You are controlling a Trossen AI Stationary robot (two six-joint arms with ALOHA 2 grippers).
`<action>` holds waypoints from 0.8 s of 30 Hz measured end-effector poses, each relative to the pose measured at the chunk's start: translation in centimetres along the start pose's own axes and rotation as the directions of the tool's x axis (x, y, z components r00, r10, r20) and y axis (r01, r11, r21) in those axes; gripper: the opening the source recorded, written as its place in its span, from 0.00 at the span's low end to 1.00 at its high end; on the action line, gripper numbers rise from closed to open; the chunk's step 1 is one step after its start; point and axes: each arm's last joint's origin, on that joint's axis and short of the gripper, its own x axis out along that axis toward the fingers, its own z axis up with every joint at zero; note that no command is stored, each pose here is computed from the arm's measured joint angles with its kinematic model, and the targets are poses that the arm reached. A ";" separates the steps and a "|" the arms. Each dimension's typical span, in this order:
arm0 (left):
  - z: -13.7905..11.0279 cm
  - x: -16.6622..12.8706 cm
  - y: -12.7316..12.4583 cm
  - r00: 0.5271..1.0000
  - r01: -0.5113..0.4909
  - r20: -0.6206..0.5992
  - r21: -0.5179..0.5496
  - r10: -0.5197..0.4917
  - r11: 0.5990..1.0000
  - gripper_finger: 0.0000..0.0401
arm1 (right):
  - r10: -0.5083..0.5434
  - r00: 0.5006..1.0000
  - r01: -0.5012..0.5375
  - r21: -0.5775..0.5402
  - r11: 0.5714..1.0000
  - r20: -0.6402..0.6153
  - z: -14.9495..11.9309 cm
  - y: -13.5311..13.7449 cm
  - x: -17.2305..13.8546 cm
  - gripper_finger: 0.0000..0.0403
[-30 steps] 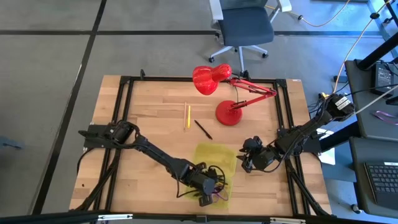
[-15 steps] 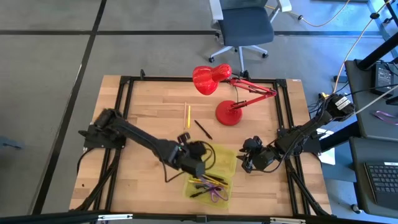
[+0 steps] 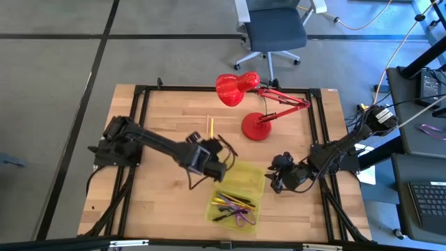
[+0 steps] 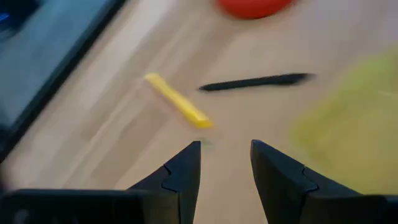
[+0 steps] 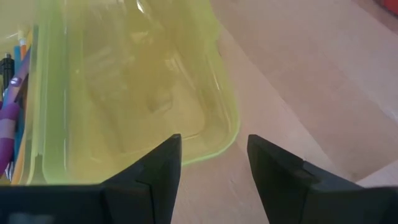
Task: Pick & place school supplies into a supply box
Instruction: Put the pink pencil into the yellow supply box
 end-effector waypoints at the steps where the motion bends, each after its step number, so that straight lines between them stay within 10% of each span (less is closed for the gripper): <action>1: -0.1 0.7 0.4 0.999 -0.034 -0.009 -0.022 0.034 0.999 0.33 | 0.005 1.000 -0.005 0.005 1.000 -0.013 0.1 0.0 0.1 0.47; 13: -4.0 9.4 1.7 0.995 -0.047 -0.099 -0.159 0.031 0.986 0.30 | 0.025 0.997 -0.025 -0.001 1.000 -0.072 0.3 -0.3 0.3 0.47; 24: -4.9 11.7 2.1 0.998 -0.061 -0.011 -0.291 0.060 0.955 0.28 | 0.022 0.997 -0.022 -0.006 1.000 -0.075 0.3 -0.3 0.3 0.47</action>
